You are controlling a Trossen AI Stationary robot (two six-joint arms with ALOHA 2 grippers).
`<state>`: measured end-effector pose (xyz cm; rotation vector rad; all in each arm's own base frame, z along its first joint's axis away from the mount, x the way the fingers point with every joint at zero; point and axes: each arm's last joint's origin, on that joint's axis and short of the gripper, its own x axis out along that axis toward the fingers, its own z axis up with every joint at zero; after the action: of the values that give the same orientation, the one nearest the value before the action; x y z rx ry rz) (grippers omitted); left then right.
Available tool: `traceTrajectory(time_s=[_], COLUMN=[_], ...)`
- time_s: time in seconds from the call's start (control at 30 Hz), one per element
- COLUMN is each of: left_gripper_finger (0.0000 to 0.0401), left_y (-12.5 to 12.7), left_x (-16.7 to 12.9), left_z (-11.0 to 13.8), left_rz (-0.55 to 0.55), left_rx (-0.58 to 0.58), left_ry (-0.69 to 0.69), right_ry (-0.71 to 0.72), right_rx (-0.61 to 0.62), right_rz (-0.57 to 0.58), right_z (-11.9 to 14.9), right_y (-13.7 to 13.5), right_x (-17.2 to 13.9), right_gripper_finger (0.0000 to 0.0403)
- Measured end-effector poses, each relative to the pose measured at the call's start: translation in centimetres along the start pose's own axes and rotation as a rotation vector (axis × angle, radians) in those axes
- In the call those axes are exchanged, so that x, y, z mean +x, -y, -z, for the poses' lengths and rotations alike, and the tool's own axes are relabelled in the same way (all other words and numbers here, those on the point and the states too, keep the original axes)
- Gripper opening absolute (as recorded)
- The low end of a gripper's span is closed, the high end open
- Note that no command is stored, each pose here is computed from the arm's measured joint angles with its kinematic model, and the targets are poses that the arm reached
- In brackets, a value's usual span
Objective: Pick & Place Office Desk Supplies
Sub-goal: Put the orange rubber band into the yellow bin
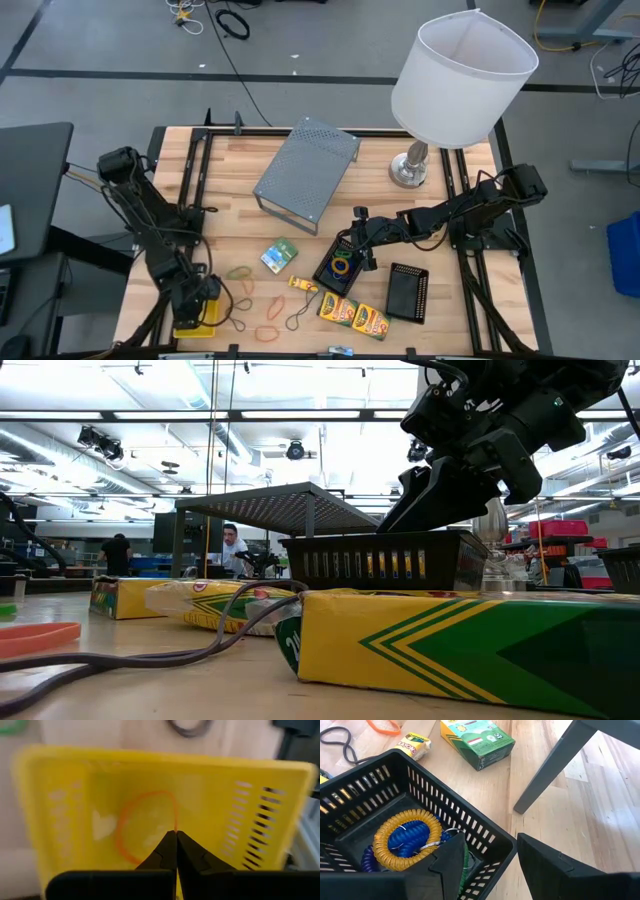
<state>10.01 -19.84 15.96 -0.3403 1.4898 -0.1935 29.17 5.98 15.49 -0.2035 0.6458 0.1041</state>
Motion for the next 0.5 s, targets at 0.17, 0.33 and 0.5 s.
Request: traceTrajectory(time_s=[0.17,0.33,0.5], left_gripper_finger=[0.0001,0.0001,0.0001], left_y=[-0.6,-1.2,-1.8], left_x=[0.0,-0.1,-0.3], left_z=[-1.0,-2.2,-3.4], left_rz=[-0.055,-0.108,-0.167], left_rx=[0.052,0.094,0.13], left_ry=[0.108,0.197,0.272], right_ry=[0.0,0.0,0.0], right_rx=[0.0,0.0,0.0], right_rz=[0.0,0.0,0.0], right_z=[0.0,0.0,0.0], right_y=[0.0,0.0,0.0], right_x=[0.0,0.0,0.0], right_gripper_finger=[0.0188,0.0188,0.0188])
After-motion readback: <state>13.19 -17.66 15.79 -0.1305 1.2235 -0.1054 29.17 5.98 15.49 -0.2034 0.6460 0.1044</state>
